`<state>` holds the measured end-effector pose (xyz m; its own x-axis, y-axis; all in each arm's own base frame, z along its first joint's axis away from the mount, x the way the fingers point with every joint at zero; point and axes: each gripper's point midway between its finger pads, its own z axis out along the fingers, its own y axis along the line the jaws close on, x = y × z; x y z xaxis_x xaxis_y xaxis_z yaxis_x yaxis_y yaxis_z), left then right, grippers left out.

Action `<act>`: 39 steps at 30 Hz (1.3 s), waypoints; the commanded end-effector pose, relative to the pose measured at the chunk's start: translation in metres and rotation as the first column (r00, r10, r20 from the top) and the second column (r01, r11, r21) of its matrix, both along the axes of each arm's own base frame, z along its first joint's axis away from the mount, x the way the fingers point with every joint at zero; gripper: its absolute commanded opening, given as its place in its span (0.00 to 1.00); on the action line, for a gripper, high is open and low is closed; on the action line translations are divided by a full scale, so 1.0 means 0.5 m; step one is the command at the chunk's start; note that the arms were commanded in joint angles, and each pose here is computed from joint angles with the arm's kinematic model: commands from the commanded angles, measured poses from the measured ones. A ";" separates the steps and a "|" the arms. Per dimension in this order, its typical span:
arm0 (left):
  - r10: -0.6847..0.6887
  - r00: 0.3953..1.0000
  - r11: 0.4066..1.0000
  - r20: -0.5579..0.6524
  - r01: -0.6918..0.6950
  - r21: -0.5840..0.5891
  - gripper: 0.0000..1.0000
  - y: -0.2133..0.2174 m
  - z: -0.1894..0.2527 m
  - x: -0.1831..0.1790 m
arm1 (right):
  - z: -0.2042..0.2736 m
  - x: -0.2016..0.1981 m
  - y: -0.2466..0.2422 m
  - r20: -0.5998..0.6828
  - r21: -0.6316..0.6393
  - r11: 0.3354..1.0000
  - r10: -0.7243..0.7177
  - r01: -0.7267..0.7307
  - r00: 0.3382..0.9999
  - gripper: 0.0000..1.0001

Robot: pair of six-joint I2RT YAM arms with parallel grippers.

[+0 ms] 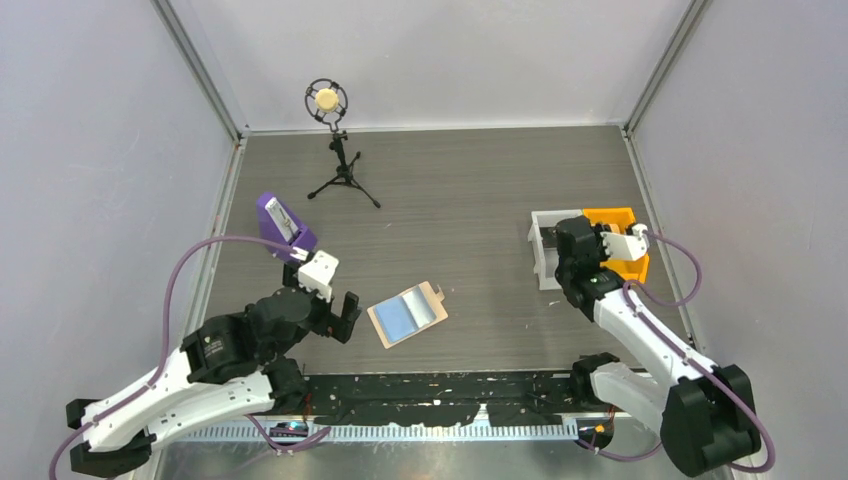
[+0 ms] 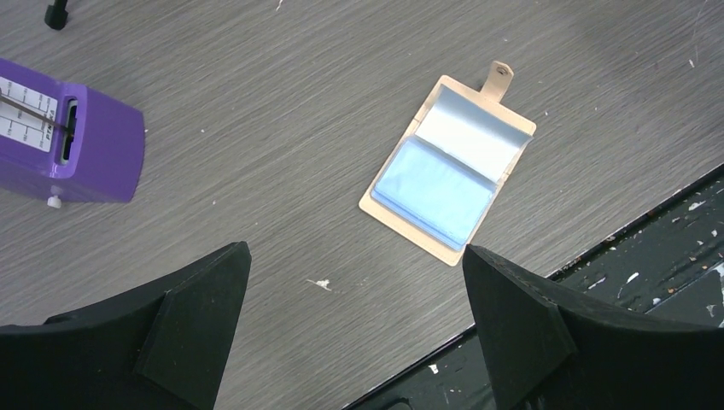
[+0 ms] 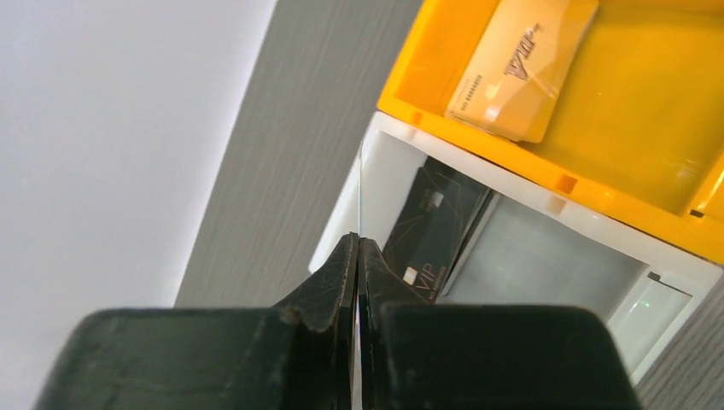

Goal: Take the credit cards out of the card holder
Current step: Place the credit card in the storage box.

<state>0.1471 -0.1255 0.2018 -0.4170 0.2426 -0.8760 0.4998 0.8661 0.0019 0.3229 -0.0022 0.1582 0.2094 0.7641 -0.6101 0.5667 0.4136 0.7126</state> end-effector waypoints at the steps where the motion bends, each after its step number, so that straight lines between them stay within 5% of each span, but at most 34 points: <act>1: 0.003 1.000 1.000 -0.007 -0.003 -0.029 1.00 0.002 -0.004 -0.005 | -0.012 0.012 -0.017 0.032 0.097 0.987 -0.133 0.129 0.991 0.05; 24: 0.014 1.000 0.998 -0.002 -0.014 -0.054 1.00 0.009 -0.006 -0.008 | -0.124 0.073 0.003 -0.037 0.194 0.969 -0.148 0.153 0.988 0.05; 39: 0.003 1.000 0.999 -0.007 -0.003 -0.053 1.00 0.005 -0.008 -0.009 | -0.137 0.089 -0.012 -0.098 0.143 0.980 -0.126 0.139 0.987 0.20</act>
<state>0.1413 -0.1213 0.1955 -0.4259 0.2144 -0.8790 0.5009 0.8649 -0.0318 0.3552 -0.0063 0.0763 0.2572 0.8296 -0.4956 0.6842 0.2058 0.6996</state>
